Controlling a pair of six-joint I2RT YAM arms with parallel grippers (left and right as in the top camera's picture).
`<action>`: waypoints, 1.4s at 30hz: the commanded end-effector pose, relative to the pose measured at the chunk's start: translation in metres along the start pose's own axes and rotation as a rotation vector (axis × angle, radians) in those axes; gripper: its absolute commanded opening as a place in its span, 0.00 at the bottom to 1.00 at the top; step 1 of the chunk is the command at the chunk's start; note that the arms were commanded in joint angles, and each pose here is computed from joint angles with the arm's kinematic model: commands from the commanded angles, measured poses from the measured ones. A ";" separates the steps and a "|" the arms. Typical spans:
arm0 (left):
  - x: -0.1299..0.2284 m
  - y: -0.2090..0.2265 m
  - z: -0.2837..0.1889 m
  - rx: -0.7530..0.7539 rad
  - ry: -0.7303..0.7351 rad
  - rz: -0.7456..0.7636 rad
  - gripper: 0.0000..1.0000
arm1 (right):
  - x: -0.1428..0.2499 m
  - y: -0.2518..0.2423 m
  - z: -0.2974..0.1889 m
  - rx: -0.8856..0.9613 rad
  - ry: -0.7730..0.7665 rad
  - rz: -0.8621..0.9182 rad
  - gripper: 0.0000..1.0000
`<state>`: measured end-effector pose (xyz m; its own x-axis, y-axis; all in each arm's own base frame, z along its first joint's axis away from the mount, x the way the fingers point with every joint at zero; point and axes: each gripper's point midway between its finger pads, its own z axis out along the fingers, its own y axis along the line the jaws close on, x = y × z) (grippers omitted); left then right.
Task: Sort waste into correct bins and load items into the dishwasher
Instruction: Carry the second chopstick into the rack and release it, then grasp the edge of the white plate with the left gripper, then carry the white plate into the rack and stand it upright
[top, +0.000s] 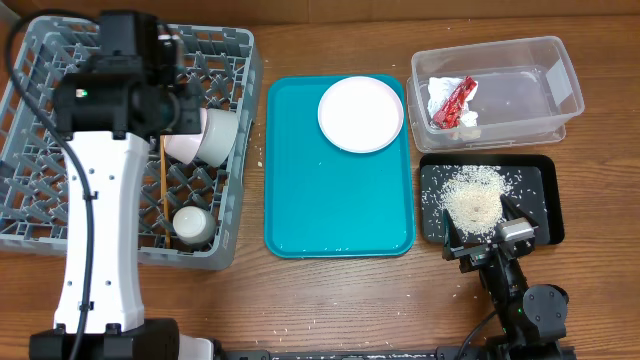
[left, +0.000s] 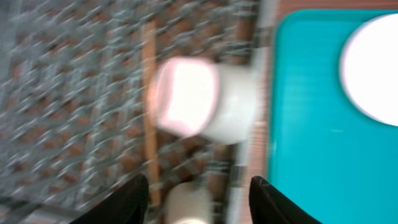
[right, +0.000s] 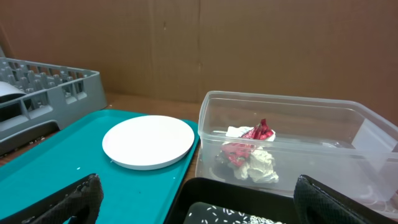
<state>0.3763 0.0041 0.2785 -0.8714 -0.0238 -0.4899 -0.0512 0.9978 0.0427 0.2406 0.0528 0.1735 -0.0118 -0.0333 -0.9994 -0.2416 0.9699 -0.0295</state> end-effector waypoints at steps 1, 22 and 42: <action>-0.004 -0.062 0.004 0.222 -0.003 0.086 0.52 | 0.002 0.001 0.000 -0.003 -0.004 -0.001 1.00; 0.054 -0.223 0.228 0.327 0.377 -0.193 0.50 | 0.002 0.001 0.000 -0.003 -0.004 -0.001 1.00; 0.044 -0.182 0.182 0.282 0.407 -0.050 0.04 | 0.002 0.001 0.000 -0.003 -0.004 -0.001 1.00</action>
<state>0.4115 -0.1897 0.0190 -0.9929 -0.0795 0.0886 -0.1003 0.9592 -0.2645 0.2406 0.0528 0.1734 -0.0122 -0.0334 -0.9994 -0.2416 0.9699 -0.0294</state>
